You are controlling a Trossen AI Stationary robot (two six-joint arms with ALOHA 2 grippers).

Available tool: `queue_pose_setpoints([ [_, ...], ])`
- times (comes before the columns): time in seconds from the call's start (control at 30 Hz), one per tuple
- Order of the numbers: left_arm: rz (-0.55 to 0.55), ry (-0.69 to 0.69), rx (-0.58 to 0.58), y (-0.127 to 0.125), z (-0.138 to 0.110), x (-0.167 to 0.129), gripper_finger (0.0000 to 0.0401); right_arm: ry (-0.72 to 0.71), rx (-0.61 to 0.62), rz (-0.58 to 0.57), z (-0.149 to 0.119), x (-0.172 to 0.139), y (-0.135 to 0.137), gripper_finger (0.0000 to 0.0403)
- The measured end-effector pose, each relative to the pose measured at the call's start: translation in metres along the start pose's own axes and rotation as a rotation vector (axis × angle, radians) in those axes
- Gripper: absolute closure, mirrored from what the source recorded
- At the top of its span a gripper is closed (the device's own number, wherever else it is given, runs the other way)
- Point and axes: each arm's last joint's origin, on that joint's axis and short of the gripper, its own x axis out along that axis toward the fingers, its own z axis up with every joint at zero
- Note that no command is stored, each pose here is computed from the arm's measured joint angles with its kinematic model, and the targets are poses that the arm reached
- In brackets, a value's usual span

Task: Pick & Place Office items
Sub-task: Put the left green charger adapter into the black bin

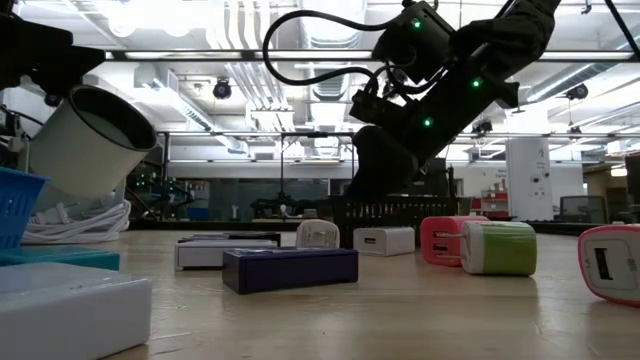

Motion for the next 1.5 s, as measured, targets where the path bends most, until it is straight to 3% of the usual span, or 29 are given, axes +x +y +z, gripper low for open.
queue_pose_setpoints([
  [0.23, 0.0, 0.0, -0.001, 0.0, 0.0, 0.0, 0.0176, -0.06, 0.026, 0.042, 0.015, -0.019, 0.001, 0.0188],
  [0.5, 0.001, 0.0, 0.0, 0.0, 0.0, 0.0, 0.0176, -0.138, 0.041, 0.146, 0.037, -0.069, 0.004, 0.0188],
  [0.87, 0.0, 0.0, 0.0, 0.0, 0.0, 0.0, 0.0176, -0.121, -0.03, 0.289, 0.029, -0.135, 0.028, 0.0188],
  [1.23, 0.0, 0.0, 0.0, 0.0, 0.0, 0.0, 0.0176, -0.094, -0.144, 0.31, 0.002, -0.144, 0.063, 0.0188],
  [1.5, 0.0, 0.0, 0.0, 0.0, 0.0, 0.0, 0.0176, -0.15, -0.135, 0.309, -0.004, -0.135, 0.084, 0.0188],
])
